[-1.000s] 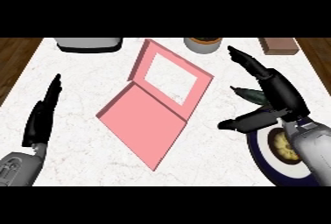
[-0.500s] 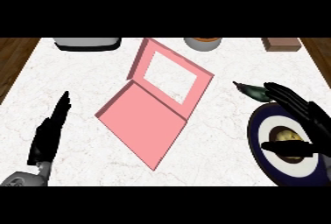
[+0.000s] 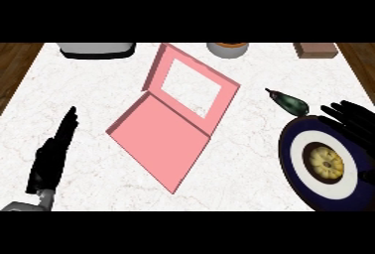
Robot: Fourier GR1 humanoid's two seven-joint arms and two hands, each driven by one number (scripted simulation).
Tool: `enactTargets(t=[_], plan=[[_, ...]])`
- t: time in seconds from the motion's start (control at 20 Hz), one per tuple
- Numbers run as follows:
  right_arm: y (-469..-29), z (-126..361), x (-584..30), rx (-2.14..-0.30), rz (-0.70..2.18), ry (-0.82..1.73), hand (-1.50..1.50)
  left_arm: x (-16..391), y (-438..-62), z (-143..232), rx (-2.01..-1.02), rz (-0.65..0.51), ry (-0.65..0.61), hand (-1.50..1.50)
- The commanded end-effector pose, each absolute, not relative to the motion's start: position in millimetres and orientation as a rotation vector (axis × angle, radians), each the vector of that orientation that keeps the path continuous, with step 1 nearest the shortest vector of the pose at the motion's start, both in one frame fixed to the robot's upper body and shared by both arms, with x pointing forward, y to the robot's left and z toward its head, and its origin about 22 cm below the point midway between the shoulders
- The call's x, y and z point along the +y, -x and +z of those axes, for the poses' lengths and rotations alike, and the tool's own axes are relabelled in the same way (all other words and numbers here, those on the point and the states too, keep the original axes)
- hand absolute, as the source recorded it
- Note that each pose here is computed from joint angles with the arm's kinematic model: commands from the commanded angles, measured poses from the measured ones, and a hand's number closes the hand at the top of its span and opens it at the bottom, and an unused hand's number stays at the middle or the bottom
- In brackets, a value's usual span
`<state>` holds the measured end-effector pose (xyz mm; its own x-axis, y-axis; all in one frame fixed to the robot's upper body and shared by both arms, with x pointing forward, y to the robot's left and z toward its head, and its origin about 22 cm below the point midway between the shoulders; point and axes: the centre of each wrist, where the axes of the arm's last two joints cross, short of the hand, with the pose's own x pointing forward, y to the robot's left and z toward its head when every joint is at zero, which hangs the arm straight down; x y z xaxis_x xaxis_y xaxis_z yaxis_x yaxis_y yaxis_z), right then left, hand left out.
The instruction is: Pick the squash from the plate and place it in the cardboard box
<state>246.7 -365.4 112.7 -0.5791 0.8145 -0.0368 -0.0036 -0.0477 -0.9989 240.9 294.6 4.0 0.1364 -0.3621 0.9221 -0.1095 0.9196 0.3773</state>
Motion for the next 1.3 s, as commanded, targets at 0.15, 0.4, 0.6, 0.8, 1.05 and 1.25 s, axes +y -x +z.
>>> enactTargets(t=[0.15,0.4,0.6,0.8,1.05,1.25], plan=[[-221.8,114.7,-349.2,-1.102,1.946,1.041,-1.50,278.5,-241.6,-1.2,-1.444,-0.180,-0.401,0.00],[-195.8,99.3,-311.6,-1.014,1.919,1.050,-1.50,300.6,-233.6,-0.4,-1.441,-0.199,-0.393,0.00],[-191.8,78.4,-306.1,-0.991,1.882,1.100,-1.50,275.9,-242.1,8.6,-1.445,-0.199,-0.377,0.00],[-186.7,62.9,-288.7,-0.955,1.859,1.147,-1.50,280.4,-230.2,0.9,-1.449,-0.186,-0.386,0.00],[-195.3,36.9,-315.6,-0.923,1.843,1.192,-1.50,280.0,-239.7,-6.7,-1.454,-0.208,-0.371,0.00],[-208.4,41.3,-312.9,-0.906,1.841,1.187,-1.50,297.1,-244.3,15.7,-1.463,-0.205,-0.377,0.00]])
